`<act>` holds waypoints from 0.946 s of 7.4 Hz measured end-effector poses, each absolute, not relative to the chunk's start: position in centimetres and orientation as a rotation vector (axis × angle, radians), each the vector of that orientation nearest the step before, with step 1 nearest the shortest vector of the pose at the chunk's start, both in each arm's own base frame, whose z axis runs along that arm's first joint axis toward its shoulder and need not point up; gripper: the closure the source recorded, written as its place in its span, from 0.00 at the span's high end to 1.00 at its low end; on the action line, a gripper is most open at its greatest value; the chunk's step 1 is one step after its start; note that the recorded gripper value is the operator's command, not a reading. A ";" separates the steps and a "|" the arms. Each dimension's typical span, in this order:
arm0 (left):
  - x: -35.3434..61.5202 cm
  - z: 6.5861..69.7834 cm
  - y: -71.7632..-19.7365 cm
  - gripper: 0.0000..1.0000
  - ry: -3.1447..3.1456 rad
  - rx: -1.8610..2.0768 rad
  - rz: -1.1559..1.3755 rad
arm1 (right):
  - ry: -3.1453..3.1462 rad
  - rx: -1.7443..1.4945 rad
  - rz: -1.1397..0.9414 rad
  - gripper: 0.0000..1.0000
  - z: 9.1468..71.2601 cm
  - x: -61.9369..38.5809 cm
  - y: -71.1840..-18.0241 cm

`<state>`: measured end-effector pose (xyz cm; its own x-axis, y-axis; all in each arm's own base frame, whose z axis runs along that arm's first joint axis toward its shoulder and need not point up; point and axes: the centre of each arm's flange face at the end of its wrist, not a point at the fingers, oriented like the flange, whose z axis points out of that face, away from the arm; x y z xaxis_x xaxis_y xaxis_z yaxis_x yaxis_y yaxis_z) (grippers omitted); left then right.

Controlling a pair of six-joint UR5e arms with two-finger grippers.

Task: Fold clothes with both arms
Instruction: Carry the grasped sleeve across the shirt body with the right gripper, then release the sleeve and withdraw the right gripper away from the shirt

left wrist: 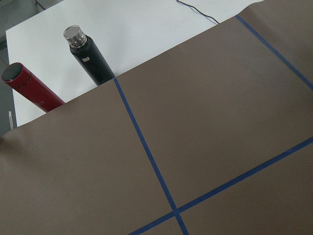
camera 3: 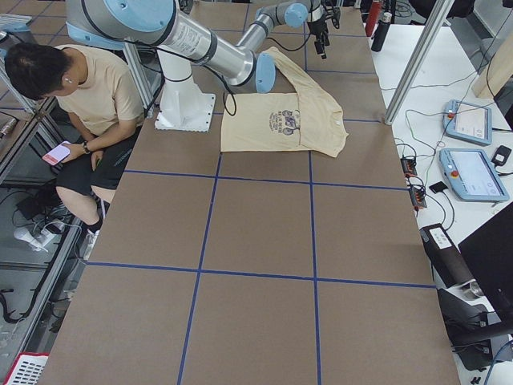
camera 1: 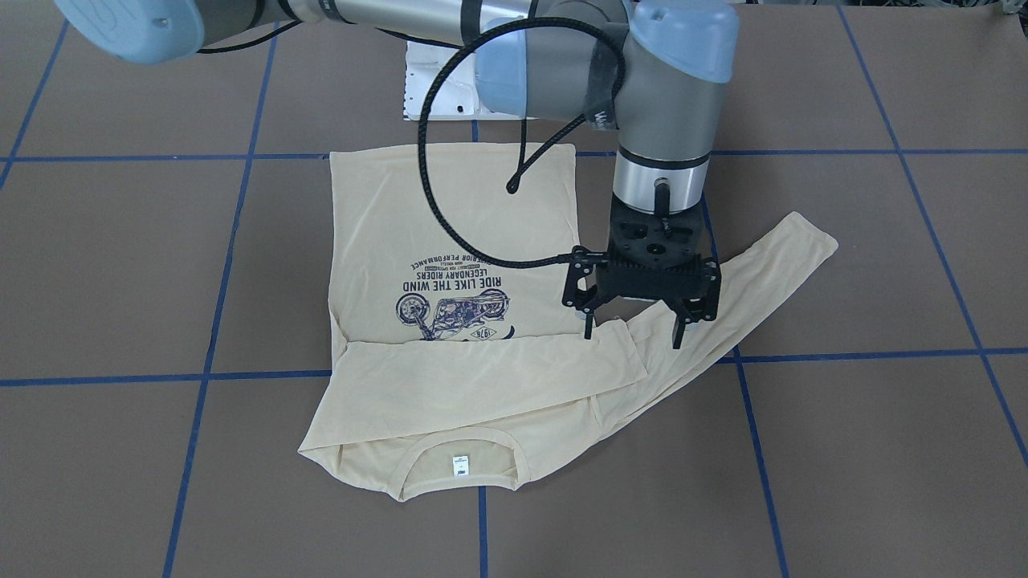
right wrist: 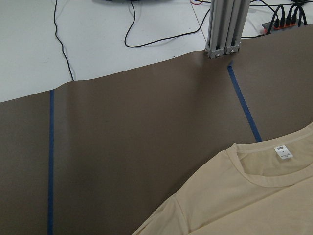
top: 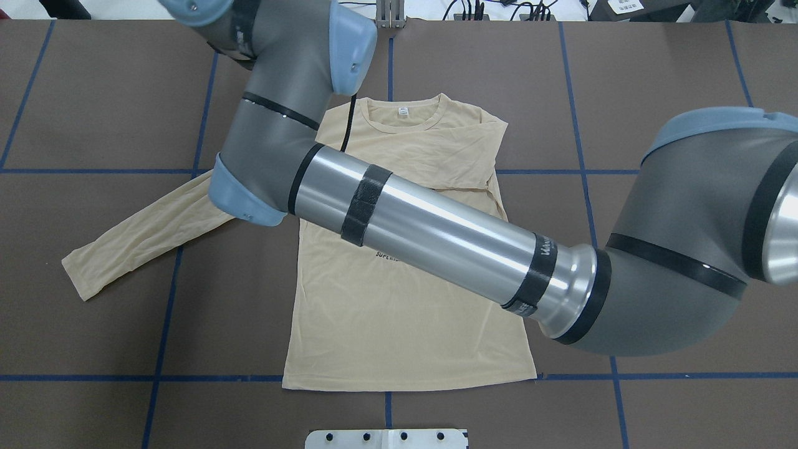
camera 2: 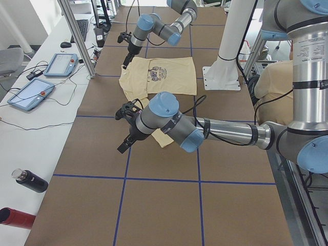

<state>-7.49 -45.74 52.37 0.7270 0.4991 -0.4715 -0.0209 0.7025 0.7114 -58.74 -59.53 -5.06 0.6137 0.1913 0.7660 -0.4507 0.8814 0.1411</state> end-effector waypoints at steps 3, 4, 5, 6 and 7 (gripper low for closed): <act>0.5 51.7 -45.2 1.00 0.854 0.704 0.393 | -0.822 0.331 0.236 0.99 3.9 -48.3 -59.4; 3.6 52.1 -44.9 1.00 0.839 0.695 0.371 | -0.829 0.342 0.180 0.99 8.1 -43.8 -58.7; 6.2 52.9 -44.3 1.00 0.804 0.693 0.334 | -0.836 0.351 0.119 0.99 12.6 -38.7 -57.4; 8.5 53.6 -43.7 1.00 0.782 0.679 0.289 | -0.837 0.358 0.052 0.99 17.5 -32.9 -55.5; 10.9 54.0 -43.0 1.00 0.783 0.653 0.242 | -0.829 0.360 -0.009 0.99 22.0 -27.5 -53.4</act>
<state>10.87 -43.04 54.01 0.6934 0.4336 -0.5756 0.0328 0.7789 0.6262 -27.51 -53.43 22.04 0.6793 -0.1475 0.7189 -0.1314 0.9393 0.3170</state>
